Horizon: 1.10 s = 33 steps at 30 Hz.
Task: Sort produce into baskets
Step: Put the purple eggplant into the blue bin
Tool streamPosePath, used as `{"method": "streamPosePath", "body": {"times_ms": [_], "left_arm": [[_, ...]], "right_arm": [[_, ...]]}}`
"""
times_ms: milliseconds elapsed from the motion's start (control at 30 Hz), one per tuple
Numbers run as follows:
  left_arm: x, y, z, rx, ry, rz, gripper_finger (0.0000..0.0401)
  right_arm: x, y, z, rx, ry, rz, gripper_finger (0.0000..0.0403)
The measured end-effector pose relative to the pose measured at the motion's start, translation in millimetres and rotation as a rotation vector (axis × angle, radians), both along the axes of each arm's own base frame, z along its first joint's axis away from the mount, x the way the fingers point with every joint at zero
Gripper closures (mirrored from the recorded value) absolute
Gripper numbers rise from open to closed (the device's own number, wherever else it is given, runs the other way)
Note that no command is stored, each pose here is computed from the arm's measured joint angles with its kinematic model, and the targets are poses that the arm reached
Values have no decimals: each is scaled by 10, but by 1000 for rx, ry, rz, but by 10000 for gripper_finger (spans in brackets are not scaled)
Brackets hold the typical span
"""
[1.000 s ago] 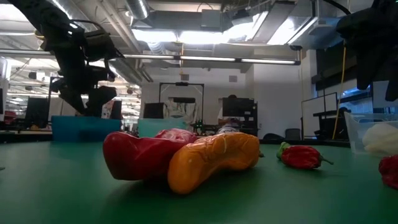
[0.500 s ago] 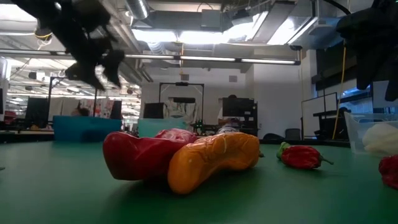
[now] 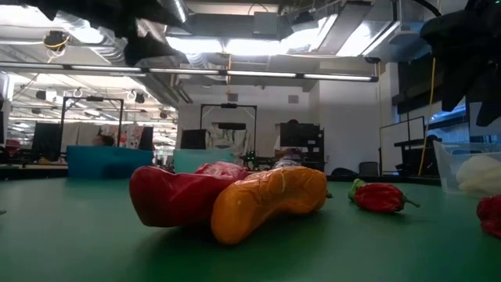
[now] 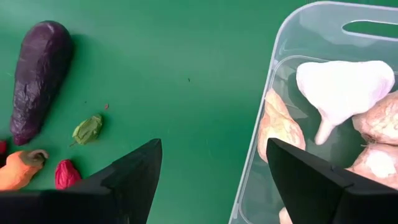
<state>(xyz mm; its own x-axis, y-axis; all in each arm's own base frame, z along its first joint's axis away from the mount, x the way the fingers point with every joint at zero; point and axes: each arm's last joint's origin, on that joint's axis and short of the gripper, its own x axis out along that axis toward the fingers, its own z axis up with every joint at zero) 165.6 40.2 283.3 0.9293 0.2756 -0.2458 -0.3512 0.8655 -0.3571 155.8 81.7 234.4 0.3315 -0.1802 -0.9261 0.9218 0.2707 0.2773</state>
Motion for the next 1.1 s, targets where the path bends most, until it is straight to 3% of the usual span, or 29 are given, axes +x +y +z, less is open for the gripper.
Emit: {"method": "streamPosePath", "body": {"times_ms": [133,300,467,533,667,833,967,1100], "left_arm": [[140,-186,-16,7,-15,-140,100],[167,-350,40,12,-75,-241,100],[121,-411,66,3,-87,-273,100],[106,-428,74,-1,-92,-282,100],[60,-447,78,-3,-81,-292,100],[16,-451,29,-25,-24,-291,100],[7,-451,-19,-41,24,-288,100],[-2,-449,-43,-43,50,-281,100]], "right_arm": [[68,21,23,-41,-80,59,114],[410,102,159,-180,-384,257,114],[882,134,234,-408,-581,591,114],[1048,87,216,-434,-603,662,114],[1356,-69,145,-388,-545,780,114],[1705,-103,90,-432,-385,1157,114],[1925,-144,112,-493,-178,1419,114],[2127,-99,172,-578,-66,1656,114]]}}
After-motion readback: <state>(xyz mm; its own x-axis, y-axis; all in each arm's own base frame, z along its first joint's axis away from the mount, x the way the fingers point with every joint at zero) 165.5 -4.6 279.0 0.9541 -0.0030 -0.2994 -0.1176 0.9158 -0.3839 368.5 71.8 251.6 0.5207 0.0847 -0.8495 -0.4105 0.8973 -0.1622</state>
